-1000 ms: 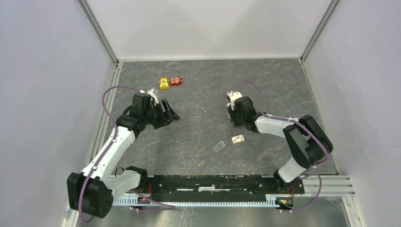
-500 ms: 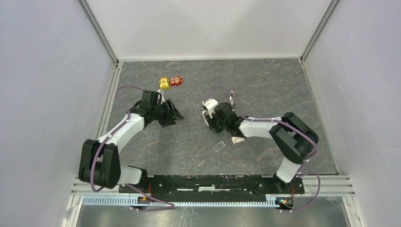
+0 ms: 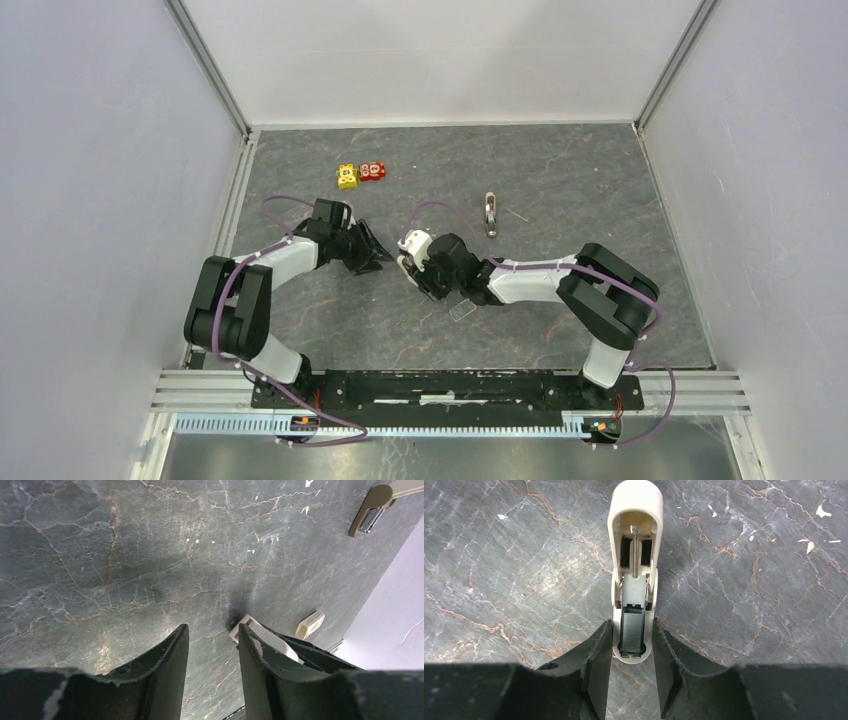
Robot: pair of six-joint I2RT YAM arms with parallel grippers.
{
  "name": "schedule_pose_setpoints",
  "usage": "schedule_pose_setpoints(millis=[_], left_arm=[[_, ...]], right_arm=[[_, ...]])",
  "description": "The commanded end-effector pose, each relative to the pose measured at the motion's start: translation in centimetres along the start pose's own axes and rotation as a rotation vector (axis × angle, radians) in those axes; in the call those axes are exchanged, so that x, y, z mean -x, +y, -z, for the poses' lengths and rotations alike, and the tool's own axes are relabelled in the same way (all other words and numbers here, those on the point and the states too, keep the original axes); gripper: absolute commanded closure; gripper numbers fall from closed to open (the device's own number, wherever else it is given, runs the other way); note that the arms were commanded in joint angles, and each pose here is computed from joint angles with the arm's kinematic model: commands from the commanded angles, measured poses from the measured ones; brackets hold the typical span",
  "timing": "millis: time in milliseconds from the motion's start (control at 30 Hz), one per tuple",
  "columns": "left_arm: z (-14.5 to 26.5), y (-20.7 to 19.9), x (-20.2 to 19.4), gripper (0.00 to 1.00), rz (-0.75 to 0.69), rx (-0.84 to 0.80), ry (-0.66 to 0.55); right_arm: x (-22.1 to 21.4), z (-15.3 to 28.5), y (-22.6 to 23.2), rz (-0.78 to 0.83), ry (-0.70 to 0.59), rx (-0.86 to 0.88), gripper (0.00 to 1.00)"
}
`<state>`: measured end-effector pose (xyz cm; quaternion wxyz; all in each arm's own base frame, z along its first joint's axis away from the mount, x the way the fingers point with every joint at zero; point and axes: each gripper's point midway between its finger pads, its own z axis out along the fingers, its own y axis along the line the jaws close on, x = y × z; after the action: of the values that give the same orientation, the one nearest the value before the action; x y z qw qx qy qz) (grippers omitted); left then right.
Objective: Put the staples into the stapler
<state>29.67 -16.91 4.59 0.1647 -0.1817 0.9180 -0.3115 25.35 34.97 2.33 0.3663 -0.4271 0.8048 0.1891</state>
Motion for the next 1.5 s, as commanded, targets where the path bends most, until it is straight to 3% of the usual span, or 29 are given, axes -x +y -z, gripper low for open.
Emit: schedule_pose_setpoints(millis=[0,233,433,767,1000,1467], left_arm=[[-0.5,-1.0,0.8,0.52,0.037,-0.052,-0.019],[-1.1,-1.0,0.5,0.52,0.043,-0.063,-0.003],[-1.7,-0.9,-0.2,0.52,0.055,-0.082,0.028],[-1.7,-2.3,-1.6,0.57,0.028,-0.139,0.054],[-1.0,-4.0,-2.2,0.59,0.005,-0.186,0.048],[-1.1,-4.3,-4.3,0.60,-0.042,-0.172,0.058]], right_arm=[[2.8,0.5,-1.1,0.018,-0.078,-0.048,0.58],[3.0,1.1,-0.9,0.019,-0.096,-0.041,0.51],[2.9,1.3,-1.2,0.045,-0.091,-0.054,0.64],[1.3,1.2,-1.3,0.038,-0.066,-0.061,0.64],[1.2,1.3,-1.4,0.039,-0.070,-0.069,0.78],[1.0,1.2,-1.6,0.027,-0.077,-0.080,0.77]])
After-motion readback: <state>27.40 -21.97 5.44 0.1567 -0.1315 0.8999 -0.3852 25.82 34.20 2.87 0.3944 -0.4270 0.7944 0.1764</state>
